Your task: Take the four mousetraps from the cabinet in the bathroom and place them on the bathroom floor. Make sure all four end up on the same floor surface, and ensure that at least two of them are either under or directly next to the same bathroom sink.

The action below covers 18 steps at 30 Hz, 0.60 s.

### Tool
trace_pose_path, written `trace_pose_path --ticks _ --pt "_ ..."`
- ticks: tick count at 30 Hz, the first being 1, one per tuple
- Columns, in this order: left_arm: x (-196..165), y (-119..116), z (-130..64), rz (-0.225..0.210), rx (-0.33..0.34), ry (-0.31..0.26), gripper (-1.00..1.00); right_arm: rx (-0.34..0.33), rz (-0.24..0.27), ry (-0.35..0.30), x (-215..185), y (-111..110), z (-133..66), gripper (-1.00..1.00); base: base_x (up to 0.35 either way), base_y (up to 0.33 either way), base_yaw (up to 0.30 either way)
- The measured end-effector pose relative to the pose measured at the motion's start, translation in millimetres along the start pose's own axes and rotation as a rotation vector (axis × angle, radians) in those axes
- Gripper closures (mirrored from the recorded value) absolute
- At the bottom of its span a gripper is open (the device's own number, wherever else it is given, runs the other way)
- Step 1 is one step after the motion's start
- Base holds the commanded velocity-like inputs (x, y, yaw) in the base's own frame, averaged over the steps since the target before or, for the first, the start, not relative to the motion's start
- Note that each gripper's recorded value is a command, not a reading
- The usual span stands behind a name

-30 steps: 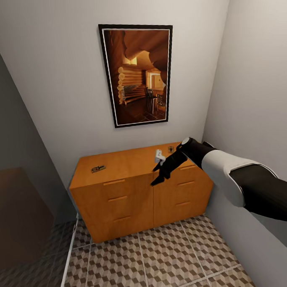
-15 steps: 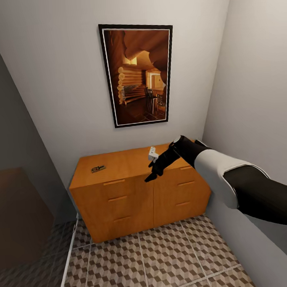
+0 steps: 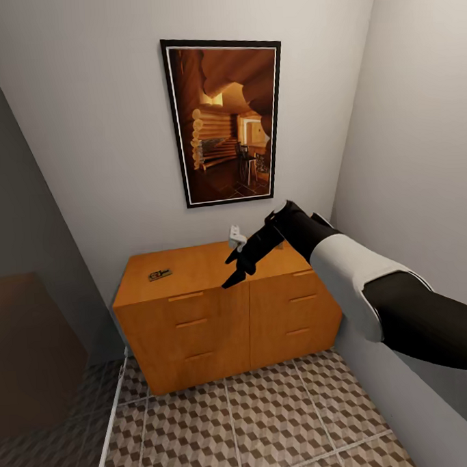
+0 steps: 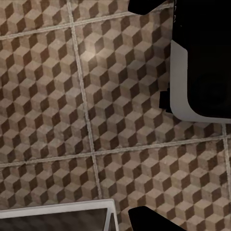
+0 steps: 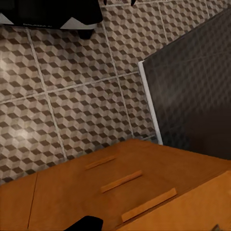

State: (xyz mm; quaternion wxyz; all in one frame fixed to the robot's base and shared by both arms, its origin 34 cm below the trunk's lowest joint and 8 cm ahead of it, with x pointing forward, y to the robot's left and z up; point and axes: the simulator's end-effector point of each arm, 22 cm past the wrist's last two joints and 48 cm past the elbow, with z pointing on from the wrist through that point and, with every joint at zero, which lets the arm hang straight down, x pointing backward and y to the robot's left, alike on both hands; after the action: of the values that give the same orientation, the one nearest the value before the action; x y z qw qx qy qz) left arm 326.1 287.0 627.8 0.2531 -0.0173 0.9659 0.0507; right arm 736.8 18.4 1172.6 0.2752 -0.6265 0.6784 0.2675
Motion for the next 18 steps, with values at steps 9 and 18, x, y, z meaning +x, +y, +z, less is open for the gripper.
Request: trace_pose_path --ticks 9,18 --pt "0.2 0.0 -0.1 0.0 0.0 0.0 -1.0 -0.003 -0.005 -0.002 -1.3 0.4 -3.4 -1.0 0.0 0.0 0.0" --pt "-0.3 -0.1 0.1 0.0 0.0 -0.001 -1.0 0.006 0.003 0.001 4.5 -3.4 -7.9 -1.0 0.0 0.0 0.0"
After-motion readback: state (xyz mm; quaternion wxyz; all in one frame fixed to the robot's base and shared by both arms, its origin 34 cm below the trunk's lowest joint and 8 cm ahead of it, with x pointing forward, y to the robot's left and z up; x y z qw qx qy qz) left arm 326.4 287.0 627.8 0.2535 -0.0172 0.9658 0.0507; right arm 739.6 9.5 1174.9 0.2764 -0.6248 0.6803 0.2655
